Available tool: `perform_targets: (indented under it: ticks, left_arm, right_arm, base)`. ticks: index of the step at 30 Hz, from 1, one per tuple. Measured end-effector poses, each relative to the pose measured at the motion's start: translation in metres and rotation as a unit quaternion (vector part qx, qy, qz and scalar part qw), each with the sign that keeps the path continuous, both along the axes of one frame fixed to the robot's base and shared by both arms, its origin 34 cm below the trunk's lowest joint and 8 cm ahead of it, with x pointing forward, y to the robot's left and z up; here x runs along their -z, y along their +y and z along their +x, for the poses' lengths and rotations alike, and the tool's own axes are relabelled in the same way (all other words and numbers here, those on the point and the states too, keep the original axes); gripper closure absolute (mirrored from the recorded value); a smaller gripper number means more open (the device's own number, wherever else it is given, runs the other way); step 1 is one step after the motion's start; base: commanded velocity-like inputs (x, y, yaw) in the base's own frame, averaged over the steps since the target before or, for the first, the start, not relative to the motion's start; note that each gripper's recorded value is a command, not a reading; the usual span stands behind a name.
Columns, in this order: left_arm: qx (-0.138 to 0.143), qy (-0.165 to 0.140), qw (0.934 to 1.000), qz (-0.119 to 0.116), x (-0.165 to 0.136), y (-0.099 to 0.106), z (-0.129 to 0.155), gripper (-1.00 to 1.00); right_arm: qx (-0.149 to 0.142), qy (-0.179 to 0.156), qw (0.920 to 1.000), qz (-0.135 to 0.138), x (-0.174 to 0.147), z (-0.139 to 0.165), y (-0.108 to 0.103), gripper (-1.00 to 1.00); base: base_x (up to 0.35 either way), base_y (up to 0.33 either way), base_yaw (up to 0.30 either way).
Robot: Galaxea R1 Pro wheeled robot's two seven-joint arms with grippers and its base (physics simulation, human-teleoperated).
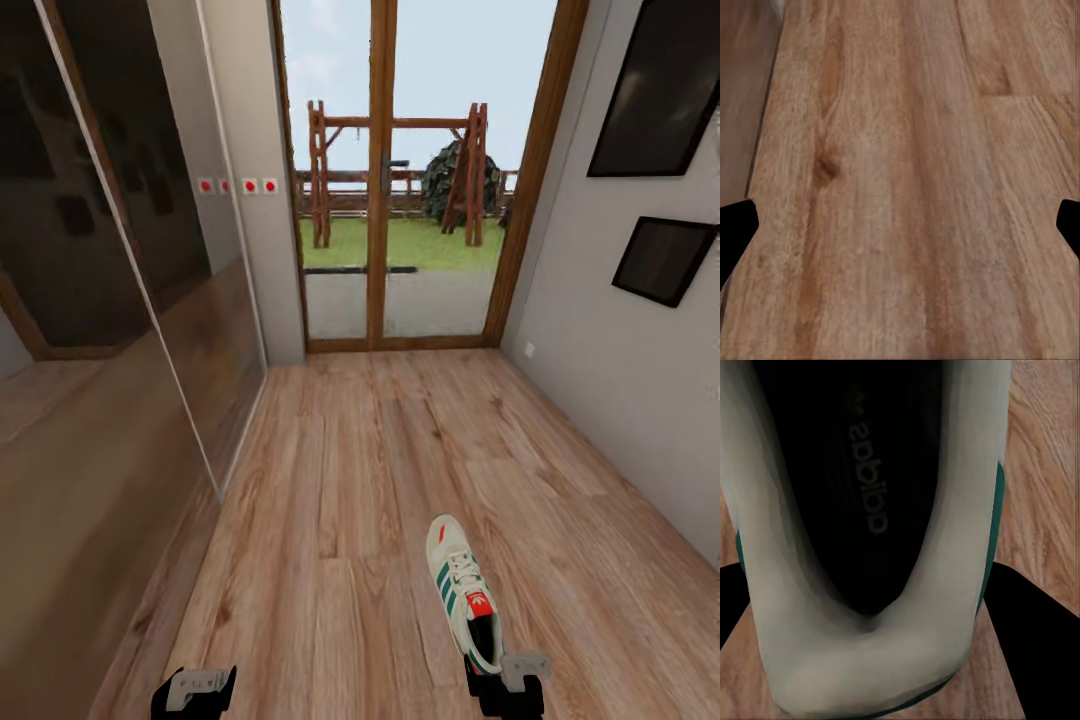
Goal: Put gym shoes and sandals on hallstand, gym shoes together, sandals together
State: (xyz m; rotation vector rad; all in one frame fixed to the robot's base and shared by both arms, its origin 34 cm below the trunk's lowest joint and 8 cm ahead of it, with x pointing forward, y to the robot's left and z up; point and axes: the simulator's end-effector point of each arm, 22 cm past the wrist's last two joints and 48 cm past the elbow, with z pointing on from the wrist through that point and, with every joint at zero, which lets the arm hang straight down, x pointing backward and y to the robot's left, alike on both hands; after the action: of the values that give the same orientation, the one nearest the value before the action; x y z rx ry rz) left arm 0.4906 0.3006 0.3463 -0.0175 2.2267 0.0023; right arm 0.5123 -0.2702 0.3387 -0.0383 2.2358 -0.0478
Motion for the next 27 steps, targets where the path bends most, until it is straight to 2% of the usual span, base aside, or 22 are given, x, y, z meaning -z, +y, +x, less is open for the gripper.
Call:
perform_targets:
  ticks: [8, 27]
  left_arm:
    - [-0.001, 0.000, 1.0000, 0.000, 0.0000, 0.0003, 0.0000, -1.00]
    - [-0.001, 0.000, 1.0000, 0.000, 0.0000, 0.0003, 0.0000, -1.00]
  right_arm:
    - [0.000, 0.000, 1.0000, 0.000, 0.0000, 0.0000, 0.0000, 1.00]
    - [0.000, 0.000, 1.0000, 0.000, 0.0000, 0.0001, 0.0000, 1.00]
  base:
    - [0.336, 0.000, -0.149]
    - [0.337, 0.000, -0.010]
